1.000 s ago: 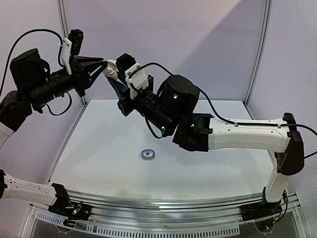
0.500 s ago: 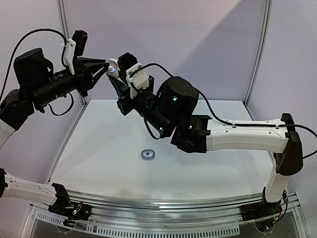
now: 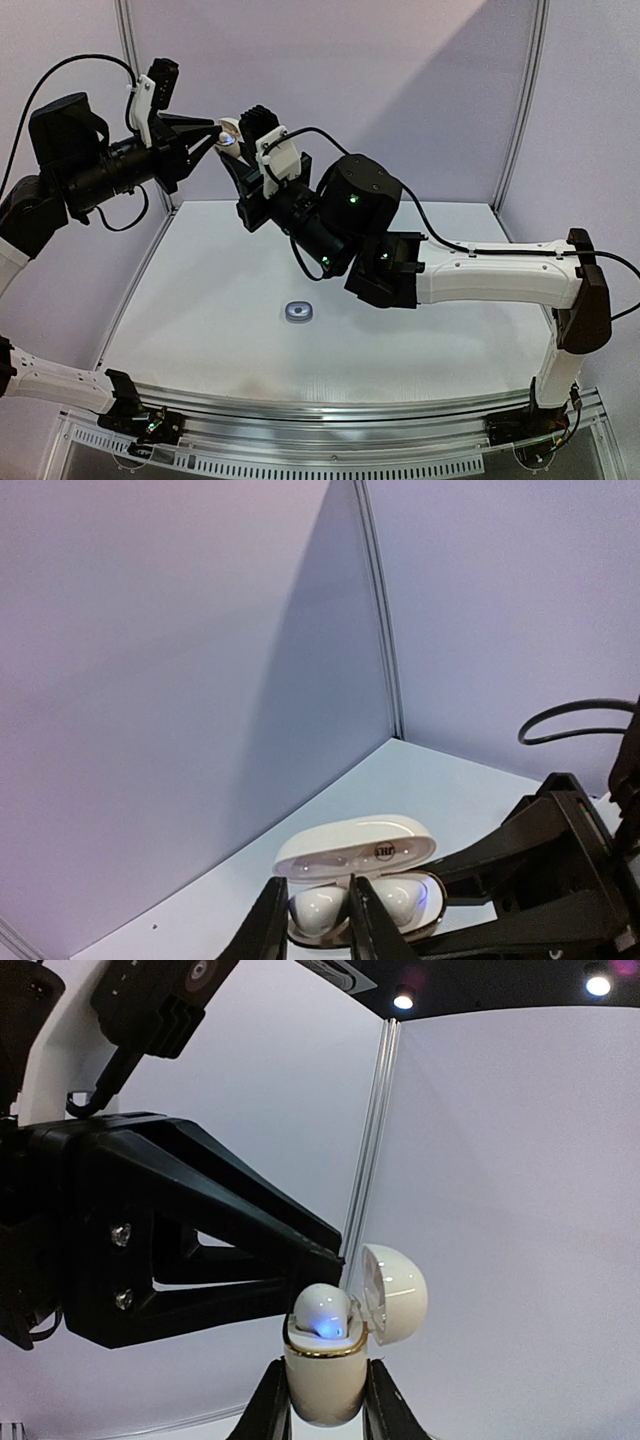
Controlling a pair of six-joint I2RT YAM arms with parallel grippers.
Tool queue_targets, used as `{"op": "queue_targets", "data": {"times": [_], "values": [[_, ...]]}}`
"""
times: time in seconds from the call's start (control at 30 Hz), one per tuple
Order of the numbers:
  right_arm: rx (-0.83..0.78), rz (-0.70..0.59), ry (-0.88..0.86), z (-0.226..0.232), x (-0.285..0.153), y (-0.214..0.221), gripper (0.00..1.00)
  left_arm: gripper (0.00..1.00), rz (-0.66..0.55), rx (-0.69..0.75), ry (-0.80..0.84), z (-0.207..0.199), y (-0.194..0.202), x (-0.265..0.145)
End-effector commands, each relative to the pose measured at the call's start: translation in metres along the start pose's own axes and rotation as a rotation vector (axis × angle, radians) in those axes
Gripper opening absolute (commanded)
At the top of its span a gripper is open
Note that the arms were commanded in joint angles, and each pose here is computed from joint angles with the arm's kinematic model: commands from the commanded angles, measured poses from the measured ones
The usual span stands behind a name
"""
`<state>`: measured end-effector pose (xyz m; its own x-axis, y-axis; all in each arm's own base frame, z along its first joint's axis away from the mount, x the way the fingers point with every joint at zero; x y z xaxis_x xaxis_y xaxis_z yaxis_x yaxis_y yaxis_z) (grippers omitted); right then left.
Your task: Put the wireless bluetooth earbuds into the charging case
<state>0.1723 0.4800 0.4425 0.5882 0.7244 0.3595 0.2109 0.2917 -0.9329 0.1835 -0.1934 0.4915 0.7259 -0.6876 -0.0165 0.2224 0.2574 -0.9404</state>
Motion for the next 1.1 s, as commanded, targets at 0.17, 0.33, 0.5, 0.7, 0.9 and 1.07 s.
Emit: {"op": "queue_targets", "data": {"times": [0.17, 0.33, 0.5, 0.7, 0.9, 1.07], "values": [[0.072, -0.06, -0.023, 0.005, -0.003, -0.013, 0.0, 0.32, 0.036, 0.019, 0.068, -0.011, 0.004, 0.001], [0.084, -0.044, -0.022, 0.003, -0.002, -0.01, 0.0, 0.32, 0.025, 0.022, 0.067, -0.01, 0.001, -0.002], [0.105, -0.03, -0.013, -0.001, -0.002, -0.007, 0.0, 0.32, 0.011, 0.043, 0.06, -0.007, -0.005, -0.004], [0.124, -0.013, -0.013, -0.006, -0.002, -0.003, 0.0, 0.32, -0.006, 0.057, 0.061, -0.005, -0.011, -0.009], [0.153, -0.002, -0.006, -0.013, -0.003, -0.001, 0.0, 0.34, -0.018, 0.074, 0.101, -0.008, -0.016, -0.014], [0.121, 0.013, -0.034, -0.013, -0.011, -0.003, 0.0, 0.34, -0.008, 0.116, 0.035, 0.002, -0.018, -0.018]]}}
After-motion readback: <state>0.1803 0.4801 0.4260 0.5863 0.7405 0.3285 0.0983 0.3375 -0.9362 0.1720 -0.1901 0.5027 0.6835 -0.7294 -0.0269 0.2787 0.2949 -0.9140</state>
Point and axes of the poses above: each gripper's point midway between its finger pads, its own x axis out along the fingers, its own z axis along the line the jaws close on, y = z × x, the point moved 7 cm from there along -x, back along the fingers, and after that the axes turned 10 degrees about x, right-handed, at the moved point
